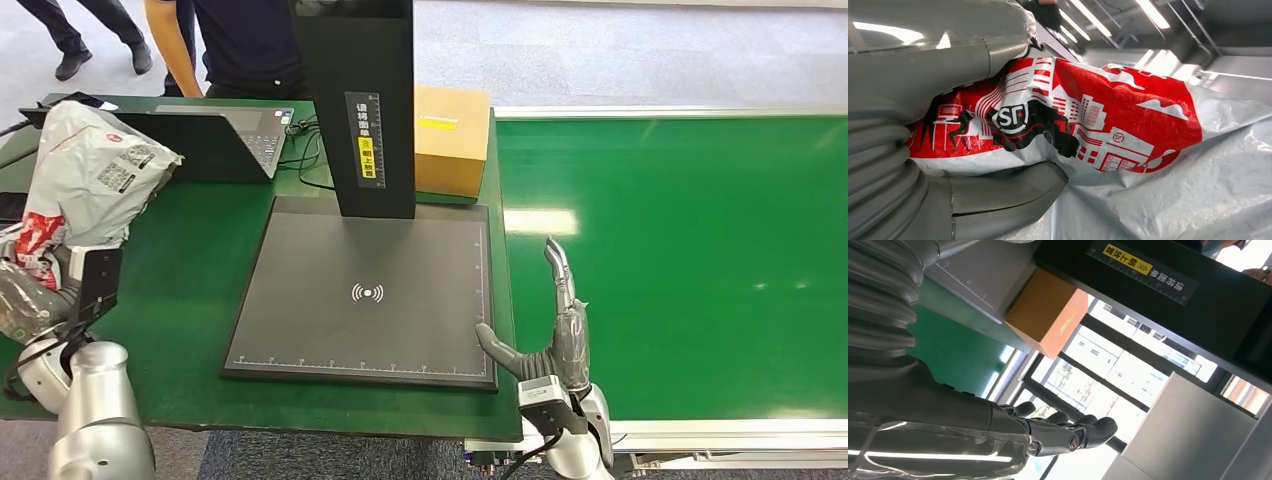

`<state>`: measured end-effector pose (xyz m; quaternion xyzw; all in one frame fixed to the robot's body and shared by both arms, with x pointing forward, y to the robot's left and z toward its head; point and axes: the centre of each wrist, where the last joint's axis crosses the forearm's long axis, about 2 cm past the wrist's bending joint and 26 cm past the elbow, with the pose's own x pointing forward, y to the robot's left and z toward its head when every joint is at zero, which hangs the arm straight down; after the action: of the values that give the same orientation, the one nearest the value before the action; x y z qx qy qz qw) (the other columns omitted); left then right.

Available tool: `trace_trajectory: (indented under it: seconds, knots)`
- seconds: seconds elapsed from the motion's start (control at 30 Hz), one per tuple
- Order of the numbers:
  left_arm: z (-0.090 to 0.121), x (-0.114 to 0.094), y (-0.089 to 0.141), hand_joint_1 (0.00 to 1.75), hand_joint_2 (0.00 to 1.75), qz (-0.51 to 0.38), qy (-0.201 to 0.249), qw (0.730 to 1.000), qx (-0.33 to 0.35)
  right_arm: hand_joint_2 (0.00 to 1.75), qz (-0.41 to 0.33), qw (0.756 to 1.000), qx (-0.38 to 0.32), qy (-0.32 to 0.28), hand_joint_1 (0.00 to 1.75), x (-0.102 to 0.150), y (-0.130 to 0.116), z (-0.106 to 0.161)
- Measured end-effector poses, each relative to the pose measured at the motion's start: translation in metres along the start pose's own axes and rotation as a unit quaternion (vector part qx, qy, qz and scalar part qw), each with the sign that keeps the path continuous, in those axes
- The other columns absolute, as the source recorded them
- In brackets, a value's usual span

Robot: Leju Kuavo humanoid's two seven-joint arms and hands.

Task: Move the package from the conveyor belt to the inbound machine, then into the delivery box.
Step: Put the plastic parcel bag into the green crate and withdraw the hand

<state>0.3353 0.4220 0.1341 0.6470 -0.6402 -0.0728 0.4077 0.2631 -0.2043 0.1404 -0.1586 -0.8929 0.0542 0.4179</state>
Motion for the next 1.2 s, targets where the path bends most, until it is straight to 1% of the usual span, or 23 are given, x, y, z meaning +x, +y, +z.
trace_trajectory:
  seconds: [0.23, 0.47, 0.53, 0.6, 0.67, 0.9, 1.03, 1.2]
  knots:
    - [0.007, -0.026, 0.009, 1.75, 1.75, -0.066, 0.074, 0.995, -0.014, 1.75, 0.001, 1.000, -0.004, 0.001, 0.00, 0.000, 0.000, 0.000]
    - [0.015, -0.033, 0.008, 1.75, 1.75, -0.094, 0.136, 0.986, -0.034, 1.75, 0.000, 1.000, -0.006, 0.002, 0.00, 0.000, 0.000, 0.001]
    - [0.016, -0.034, 0.007, 0.97, 1.75, -0.095, 0.152, 0.983, -0.037, 1.75, -0.001, 1.000, -0.006, 0.002, 0.00, 0.000, 0.000, 0.001]
    - [0.017, -0.034, 0.005, 0.10, 1.75, -0.092, 0.165, 0.981, -0.041, 1.75, -0.001, 1.000, -0.006, 0.003, 0.00, 0.000, 0.001, 0.001]
    - [0.018, -0.034, 0.002, 0.00, 1.75, -0.086, 0.174, 0.980, -0.045, 1.75, -0.002, 1.000, -0.007, 0.005, 0.00, -0.001, 0.001, 0.001]
    - [0.020, -0.032, -0.008, 0.00, 1.75, -0.062, 0.187, 0.979, -0.060, 1.75, -0.005, 1.000, -0.007, 0.007, 0.00, -0.001, 0.002, 0.002]
    - [0.024, -0.029, -0.022, 0.00, 1.75, 0.006, 0.207, 0.976, -0.067, 1.75, -0.006, 1.000, -0.010, 0.007, 0.00, -0.002, 0.003, 0.003]
    - [0.028, -0.025, -0.037, 0.00, 1.75, 0.081, 0.218, 0.968, -0.096, 1.75, -0.008, 1.000, -0.011, 0.007, 0.00, -0.003, 0.003, 0.003]
